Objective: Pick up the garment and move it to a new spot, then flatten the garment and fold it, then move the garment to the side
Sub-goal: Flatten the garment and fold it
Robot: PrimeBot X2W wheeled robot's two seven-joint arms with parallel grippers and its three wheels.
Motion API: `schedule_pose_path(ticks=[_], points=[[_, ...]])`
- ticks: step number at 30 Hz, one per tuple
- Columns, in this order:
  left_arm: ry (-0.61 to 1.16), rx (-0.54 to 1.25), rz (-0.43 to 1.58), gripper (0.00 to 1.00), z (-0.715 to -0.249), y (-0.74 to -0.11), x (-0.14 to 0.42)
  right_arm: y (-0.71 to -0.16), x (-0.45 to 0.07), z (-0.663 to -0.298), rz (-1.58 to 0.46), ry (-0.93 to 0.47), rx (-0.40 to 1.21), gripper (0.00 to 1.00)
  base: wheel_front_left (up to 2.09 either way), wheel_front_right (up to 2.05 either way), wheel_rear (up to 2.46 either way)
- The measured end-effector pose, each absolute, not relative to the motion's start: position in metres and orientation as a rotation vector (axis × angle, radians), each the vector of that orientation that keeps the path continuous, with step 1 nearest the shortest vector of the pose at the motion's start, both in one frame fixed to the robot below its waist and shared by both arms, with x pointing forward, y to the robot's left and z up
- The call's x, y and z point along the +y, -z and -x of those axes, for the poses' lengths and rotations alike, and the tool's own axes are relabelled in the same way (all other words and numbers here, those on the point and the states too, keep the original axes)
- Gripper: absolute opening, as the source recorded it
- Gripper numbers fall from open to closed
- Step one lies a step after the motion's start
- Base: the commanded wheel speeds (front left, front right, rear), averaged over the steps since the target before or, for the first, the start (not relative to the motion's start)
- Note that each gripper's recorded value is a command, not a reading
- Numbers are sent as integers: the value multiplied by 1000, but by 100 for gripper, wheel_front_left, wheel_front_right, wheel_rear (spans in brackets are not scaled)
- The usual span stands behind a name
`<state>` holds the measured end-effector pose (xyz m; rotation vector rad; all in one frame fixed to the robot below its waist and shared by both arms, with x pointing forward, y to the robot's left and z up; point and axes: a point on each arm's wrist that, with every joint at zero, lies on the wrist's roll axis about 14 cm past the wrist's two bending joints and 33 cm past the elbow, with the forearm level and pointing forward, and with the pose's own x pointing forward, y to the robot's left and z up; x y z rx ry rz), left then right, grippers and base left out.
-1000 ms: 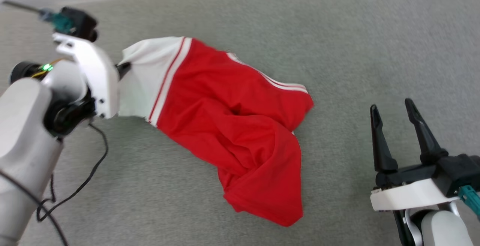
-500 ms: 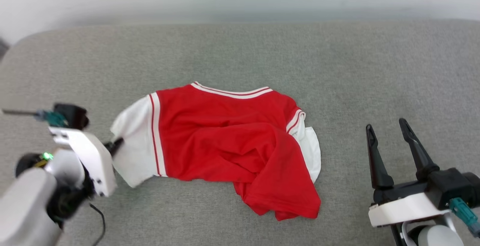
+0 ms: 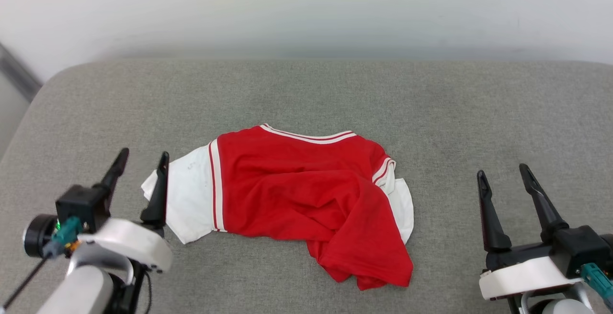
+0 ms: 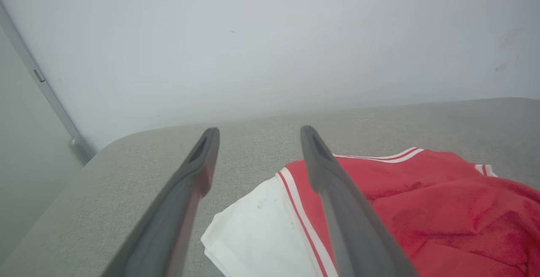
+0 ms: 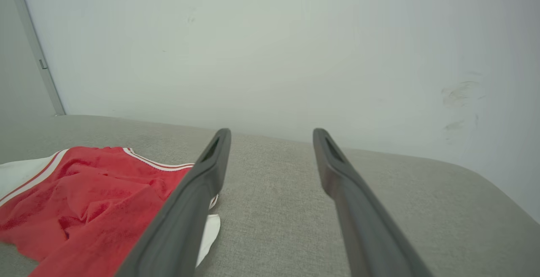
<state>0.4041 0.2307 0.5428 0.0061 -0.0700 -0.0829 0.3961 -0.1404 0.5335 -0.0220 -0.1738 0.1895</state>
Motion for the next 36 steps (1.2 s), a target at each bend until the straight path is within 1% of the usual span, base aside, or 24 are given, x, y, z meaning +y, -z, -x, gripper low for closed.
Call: schedule_pose_path(ticks=[6, 10, 14, 18, 20, 23, 25, 27, 29, 32, 36], points=[[-32, -231, -24, 100, -370, -577, 229, -543, -144, -392, 64, -182, -202, 100, 0, 0, 0], [-87, -245, -16, 100, -343, -574, 232, -554, -142, -389, 80, -188, -232, 100, 0, 0, 0], [-70, -256, -30, 100, -331, -574, 227, -557, -136, -390, 101, -204, -243, 100, 0, 0, 0], [-77, -260, -26, 100, -329, -573, 228, -541, -126, -396, 107, -233, -176, 100, 0, 0, 0], [-75, -254, -29, 100, -329, -571, 227, -525, -116, -401, 117, -264, -82, 100, 0, 0, 0], [-76, -240, -24, 100, -332, -566, 226, -495, -103, -409, 176, -341, 111, 100, 0, 0, 0], [-74, -231, -22, 100, -336, -562, 226, -486, -101, -421, 181, -360, 224, 100, 0, 0, 0], [-64, -211, -15, 100, -341, -555, 224, -470, -99, -427, 240, -402, 375, 100, 0, 0, 0], [-60, -200, -8, 100, -346, -551, 223, -463, -99, -434, 225, -418, 494, 100, 0, 0, 0], [-63, -195, -5, 100, -351, -549, 223, -457, -93, -439, 263, -473, 639, 100, 0, 0, 0], [-78, -186, -3, 100, -354, -545, 226, -437, -88, -437, 302, -519, 812, 100, 0, 0, 0]])
